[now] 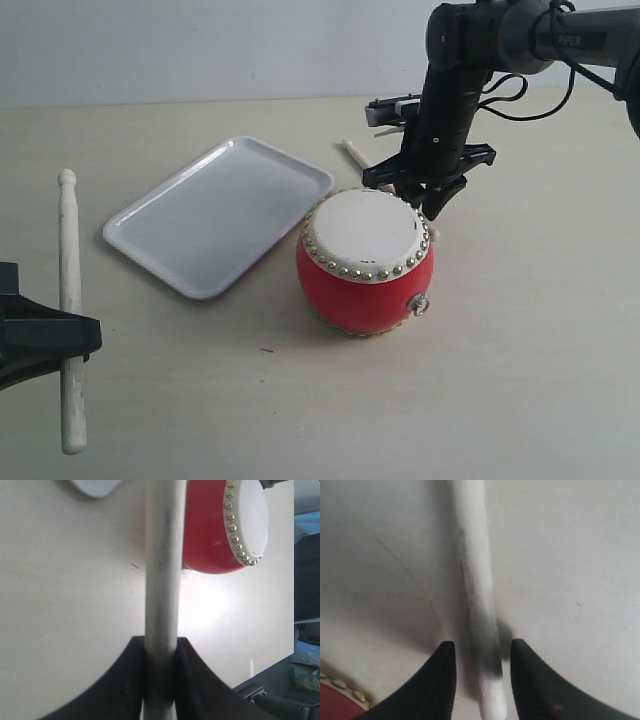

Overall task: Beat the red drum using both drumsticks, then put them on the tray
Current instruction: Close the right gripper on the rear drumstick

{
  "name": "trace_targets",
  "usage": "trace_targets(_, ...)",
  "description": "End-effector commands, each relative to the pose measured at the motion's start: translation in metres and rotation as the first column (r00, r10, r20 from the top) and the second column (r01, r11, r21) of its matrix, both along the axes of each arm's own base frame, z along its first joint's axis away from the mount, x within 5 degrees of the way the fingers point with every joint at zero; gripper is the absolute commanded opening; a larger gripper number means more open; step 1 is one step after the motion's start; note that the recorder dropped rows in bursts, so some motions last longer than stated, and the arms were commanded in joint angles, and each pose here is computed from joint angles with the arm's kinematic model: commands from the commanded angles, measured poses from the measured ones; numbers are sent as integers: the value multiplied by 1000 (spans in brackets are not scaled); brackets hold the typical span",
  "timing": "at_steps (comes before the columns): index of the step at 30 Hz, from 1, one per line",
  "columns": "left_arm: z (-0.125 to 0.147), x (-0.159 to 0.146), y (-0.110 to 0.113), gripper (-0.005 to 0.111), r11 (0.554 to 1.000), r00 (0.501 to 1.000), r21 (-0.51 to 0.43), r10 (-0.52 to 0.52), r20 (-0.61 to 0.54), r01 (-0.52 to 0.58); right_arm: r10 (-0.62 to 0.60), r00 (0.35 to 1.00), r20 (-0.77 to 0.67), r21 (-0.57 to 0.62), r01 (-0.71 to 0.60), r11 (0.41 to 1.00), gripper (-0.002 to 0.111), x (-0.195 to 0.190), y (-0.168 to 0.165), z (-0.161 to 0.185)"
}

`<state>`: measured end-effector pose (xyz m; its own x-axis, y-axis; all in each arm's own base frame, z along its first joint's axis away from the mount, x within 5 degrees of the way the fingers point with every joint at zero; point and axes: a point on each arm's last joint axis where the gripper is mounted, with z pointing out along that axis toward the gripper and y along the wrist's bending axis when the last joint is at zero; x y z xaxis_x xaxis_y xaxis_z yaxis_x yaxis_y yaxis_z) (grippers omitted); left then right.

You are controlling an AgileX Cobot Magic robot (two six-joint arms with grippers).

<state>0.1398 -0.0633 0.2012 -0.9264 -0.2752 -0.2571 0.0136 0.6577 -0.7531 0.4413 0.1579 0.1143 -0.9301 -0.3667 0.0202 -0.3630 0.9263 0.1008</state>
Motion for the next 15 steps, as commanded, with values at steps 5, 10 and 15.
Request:
trace_targets(5, 0, -2, -2, 0, 1000, 1000, -16, -11, -9, 11, 11, 1000, -2, 2, -11, 1000, 35, 0, 1, -2)
trace_targets(10, 0, -3, -2, 0, 1000, 1000, -24, -18, -12, 18, 9, 1000, -18, 2, -9, 1000, 32, 0, 2, -8)
trace_targets(15, 0, -2, -2, 0, 1000, 1000, -17, -20, -4, 20, 11, 999, -42, -2, -11, 1000, 2, -3, 1, -6)
